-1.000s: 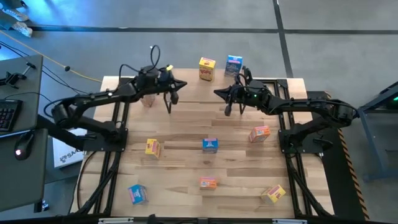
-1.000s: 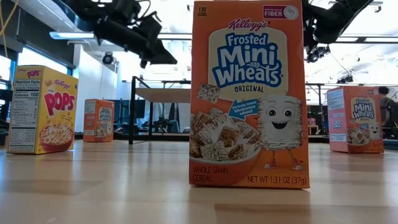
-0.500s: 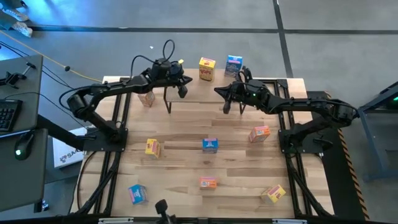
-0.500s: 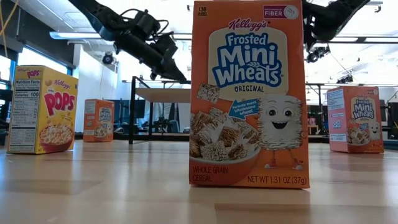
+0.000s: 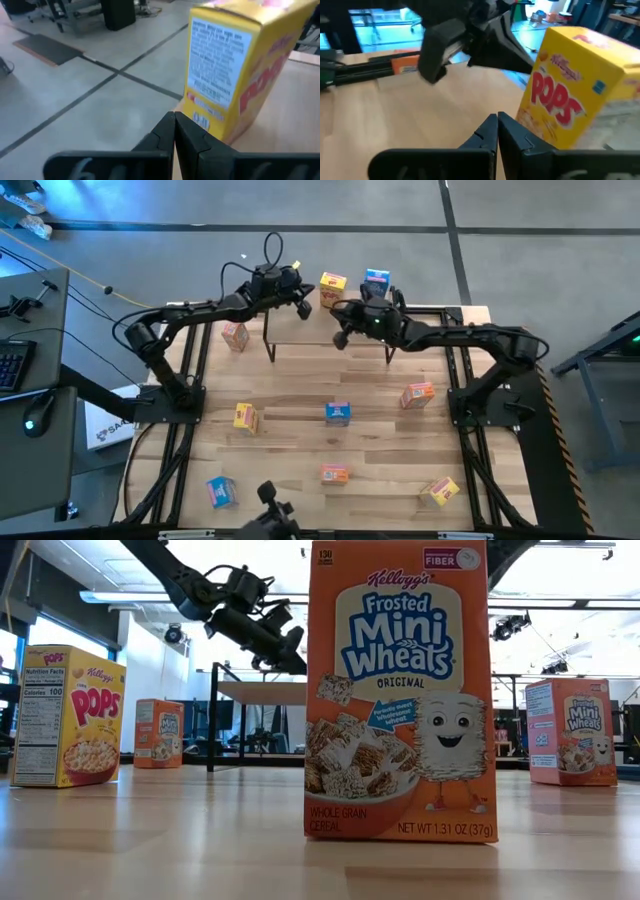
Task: Stack cereal on shelf
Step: Put the top yellow cereal box on the shelf
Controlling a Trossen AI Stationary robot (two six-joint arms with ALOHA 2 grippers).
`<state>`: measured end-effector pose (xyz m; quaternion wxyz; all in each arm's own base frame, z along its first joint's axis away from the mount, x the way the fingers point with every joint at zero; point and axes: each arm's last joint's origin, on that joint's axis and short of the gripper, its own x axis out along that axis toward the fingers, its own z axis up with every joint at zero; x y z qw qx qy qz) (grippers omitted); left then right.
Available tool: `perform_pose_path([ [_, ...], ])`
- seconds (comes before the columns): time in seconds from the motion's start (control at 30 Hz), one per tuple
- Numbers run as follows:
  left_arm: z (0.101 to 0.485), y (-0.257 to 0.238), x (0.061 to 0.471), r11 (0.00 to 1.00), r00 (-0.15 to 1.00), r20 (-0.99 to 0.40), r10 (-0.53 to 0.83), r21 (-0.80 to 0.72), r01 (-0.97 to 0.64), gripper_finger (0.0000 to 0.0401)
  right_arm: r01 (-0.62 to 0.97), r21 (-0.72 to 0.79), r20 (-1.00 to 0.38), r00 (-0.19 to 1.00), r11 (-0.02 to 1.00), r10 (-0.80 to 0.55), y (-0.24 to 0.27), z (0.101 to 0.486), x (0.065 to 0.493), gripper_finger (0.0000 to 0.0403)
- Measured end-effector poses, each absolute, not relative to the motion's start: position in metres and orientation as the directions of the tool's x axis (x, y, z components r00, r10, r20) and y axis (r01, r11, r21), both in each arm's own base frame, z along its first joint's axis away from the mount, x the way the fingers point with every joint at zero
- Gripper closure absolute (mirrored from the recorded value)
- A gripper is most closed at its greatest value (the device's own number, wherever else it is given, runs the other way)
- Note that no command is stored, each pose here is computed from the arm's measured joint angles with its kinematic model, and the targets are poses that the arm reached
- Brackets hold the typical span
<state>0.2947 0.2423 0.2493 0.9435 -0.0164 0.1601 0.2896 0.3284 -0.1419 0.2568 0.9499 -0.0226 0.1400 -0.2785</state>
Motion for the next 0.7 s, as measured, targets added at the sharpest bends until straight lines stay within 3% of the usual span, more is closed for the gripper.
perform_pose_path([
  [0.17,0.245,0.241,0.299,0.843,0.792,-0.31,0.526,0.067,-0.533,0.0401,0.596,-0.16,-0.302,0.73,0.787,-0.613,-0.152,0.256,0.339,0.0403],
  [0.7,0.253,0.234,0.308,0.863,0.832,-0.235,0.503,0.078,-0.499,0.0401,0.682,-0.139,-0.308,0.659,0.718,-0.686,-0.171,0.257,0.331,0.0403],
])
